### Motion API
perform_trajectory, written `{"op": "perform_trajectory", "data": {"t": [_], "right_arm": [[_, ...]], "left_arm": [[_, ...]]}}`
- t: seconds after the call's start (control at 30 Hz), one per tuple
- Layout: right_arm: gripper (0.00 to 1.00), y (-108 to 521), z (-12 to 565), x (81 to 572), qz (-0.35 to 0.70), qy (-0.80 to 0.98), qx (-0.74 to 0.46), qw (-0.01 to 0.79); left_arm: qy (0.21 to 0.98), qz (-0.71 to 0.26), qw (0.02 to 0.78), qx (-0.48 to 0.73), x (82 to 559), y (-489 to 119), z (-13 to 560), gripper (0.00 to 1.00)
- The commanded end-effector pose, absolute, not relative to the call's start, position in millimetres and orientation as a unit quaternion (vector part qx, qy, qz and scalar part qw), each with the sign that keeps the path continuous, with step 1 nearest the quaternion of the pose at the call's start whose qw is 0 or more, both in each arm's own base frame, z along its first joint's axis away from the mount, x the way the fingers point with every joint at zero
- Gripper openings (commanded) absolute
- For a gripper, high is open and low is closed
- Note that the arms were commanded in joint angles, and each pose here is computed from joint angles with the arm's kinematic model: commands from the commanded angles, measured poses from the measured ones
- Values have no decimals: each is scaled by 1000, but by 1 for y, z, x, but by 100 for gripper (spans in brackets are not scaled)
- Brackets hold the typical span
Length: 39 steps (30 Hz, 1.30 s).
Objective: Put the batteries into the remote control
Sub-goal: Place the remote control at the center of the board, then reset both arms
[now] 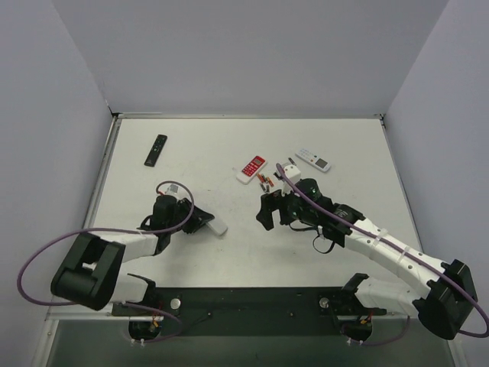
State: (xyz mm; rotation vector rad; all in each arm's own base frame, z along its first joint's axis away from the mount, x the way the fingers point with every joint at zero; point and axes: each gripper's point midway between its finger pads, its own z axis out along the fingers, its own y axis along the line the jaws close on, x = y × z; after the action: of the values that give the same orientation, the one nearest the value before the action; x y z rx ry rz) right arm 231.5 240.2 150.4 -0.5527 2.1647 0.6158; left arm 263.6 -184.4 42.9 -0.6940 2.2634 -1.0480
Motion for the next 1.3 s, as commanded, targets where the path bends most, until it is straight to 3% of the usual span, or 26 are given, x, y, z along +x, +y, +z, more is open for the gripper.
{"op": "perform_trajectory", "data": {"t": [0.0, 0.17, 0.27, 0.57, 0.67, 0.9, 1.27], "right_arm": [[97, 228, 158, 233, 246, 855, -187, 417], [97, 216, 158, 232, 240, 854, -176, 426], [96, 210, 159, 232, 237, 855, -172, 429], [96, 202, 161, 233, 229, 854, -167, 437], [97, 197, 161, 234, 221, 854, -157, 444], [97, 154, 161, 245, 136, 871, -72, 467], [99, 89, 198, 241, 54, 843, 31, 535]], "left_arm": [[815, -432, 297, -248, 309, -182, 62, 0], [825, -422, 266, -266, 326, -175, 33, 3], [832, -413, 245, -279, 323, -171, 19, 14], [872, -295, 250, -301, 296, -130, 6, 75], [886, -235, 266, -298, 289, -109, 8, 89], [879, -137, 325, -320, 276, -65, 45, 93], [803, -116, 529, -248, 265, -29, 208, 93]]}}
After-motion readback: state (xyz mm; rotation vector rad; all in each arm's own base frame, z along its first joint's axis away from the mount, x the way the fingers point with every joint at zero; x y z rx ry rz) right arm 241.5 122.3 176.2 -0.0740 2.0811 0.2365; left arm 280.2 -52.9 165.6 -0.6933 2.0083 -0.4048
